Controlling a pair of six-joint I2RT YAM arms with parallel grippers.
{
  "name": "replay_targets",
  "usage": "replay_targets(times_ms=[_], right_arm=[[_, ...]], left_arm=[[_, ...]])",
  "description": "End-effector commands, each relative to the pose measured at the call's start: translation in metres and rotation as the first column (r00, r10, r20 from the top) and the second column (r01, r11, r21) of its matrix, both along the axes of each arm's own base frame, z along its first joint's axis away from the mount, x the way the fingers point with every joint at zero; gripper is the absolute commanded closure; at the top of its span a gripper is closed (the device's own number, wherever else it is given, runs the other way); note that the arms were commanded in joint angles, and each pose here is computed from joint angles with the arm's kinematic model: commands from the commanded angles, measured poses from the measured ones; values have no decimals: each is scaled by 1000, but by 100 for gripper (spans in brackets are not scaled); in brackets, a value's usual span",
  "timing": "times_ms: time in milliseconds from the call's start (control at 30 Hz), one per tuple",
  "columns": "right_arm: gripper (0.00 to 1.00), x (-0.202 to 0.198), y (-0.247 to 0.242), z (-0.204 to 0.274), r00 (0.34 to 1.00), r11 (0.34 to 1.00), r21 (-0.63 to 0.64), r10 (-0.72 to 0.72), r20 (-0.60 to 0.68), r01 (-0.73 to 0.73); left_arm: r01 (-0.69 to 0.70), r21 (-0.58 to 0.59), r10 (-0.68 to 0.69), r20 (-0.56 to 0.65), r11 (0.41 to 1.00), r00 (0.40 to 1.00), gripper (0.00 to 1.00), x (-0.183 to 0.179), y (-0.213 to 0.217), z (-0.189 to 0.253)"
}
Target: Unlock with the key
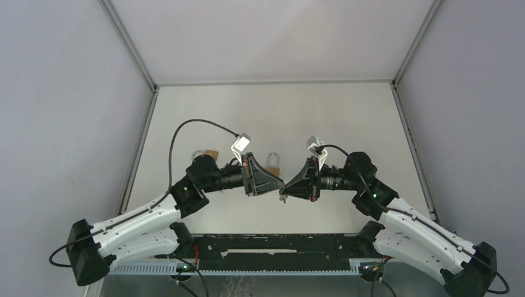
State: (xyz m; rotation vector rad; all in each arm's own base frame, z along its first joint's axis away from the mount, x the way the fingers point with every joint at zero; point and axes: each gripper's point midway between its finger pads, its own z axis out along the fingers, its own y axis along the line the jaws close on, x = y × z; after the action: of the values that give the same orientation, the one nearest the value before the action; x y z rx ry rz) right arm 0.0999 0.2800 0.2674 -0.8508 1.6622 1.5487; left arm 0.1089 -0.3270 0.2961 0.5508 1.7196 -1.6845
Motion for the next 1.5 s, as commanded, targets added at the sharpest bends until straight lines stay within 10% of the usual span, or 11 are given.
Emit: replay_targets(times_ms=[0,1467], right_arm=[[100,3,-1,15,1000,999,49,-14,16,14],[100,27,-6,34,986,972,169,-163,-28,165]], left_arm=[[-10,-25,11,34,1000,999,73,0,3,8],[-57,-74,55,-35,996,998,85,11,-4,11]])
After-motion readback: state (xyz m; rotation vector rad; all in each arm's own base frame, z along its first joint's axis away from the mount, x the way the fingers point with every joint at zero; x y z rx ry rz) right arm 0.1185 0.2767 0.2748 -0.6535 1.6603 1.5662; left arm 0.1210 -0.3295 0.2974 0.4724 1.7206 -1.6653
